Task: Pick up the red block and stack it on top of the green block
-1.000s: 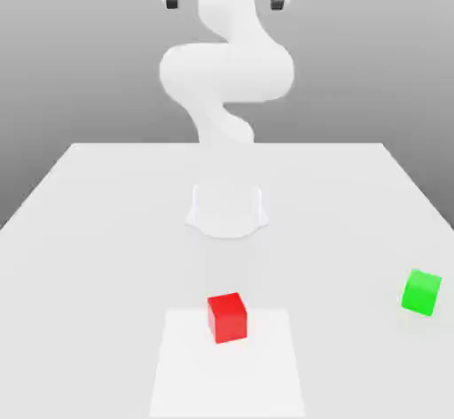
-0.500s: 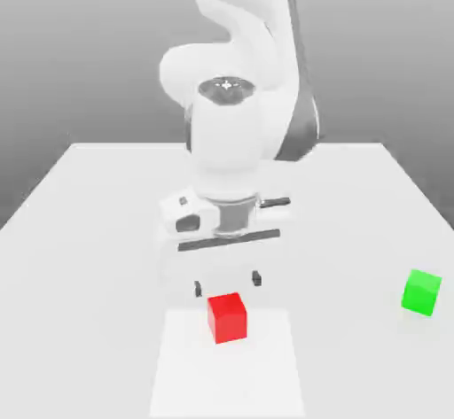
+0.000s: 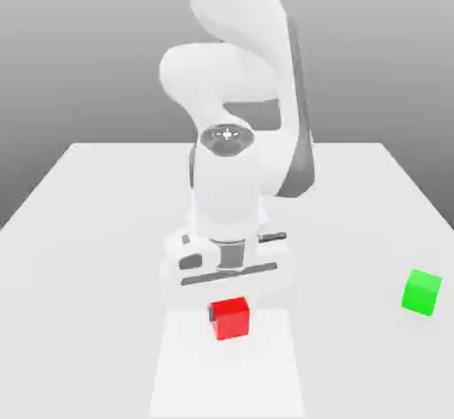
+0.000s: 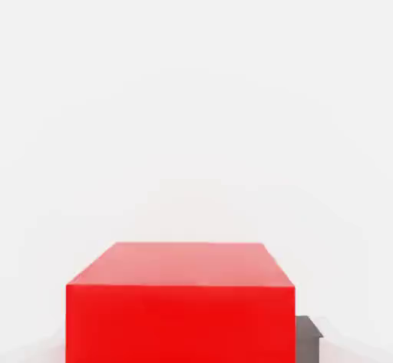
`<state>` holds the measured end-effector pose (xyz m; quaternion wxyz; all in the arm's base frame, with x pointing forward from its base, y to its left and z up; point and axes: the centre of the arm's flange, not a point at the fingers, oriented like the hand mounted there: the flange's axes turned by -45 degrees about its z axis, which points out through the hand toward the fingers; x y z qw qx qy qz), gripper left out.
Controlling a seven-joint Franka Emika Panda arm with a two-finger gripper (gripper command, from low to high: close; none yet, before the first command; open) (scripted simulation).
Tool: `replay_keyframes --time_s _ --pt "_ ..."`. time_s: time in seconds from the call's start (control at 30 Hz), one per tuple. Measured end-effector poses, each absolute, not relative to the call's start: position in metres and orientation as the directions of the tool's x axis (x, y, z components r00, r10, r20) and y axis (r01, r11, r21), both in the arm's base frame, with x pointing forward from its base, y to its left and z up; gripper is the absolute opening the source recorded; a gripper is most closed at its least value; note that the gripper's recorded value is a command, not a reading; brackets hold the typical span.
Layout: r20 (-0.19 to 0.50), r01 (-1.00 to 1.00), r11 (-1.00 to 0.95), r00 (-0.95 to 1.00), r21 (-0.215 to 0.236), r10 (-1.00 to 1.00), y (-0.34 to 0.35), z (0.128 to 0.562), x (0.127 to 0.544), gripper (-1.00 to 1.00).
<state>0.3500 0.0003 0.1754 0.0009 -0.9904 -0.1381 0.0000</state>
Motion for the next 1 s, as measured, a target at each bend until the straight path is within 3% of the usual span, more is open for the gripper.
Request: replay_keyframes --time_s 0.1,0.23,0.5,0.73,0.87,0.9,1.0 --pt "0.000 0.272 -0.962 0.962 -0.001 0.272 0.000 0.201 0.349 -1.00" --pt "-0.002 0.520 -0.854 0.854 0.003 0.520 0.061 0.215 0.356 -1.00" --pt "-0.004 0.942 -0.335 0.335 0.004 0.942 0.219 0.232 0.333 -1.00" --pt "-0.001 0.976 0.217 -0.217 -0.001 0.976 0.342 0.238 0.257 -1.00" --pt "-0.001 0.980 0.200 -0.200 -0.001 0.980 0.336 0.196 0.269 -1.00" --pt "-0.001 0.980 0.200 -0.200 -0.001 0.980 0.335 0.187 0.269 1.00" --pt "-0.001 0.980 0.200 -0.200 -0.001 0.980 0.335 0.187 0.269 1.00"
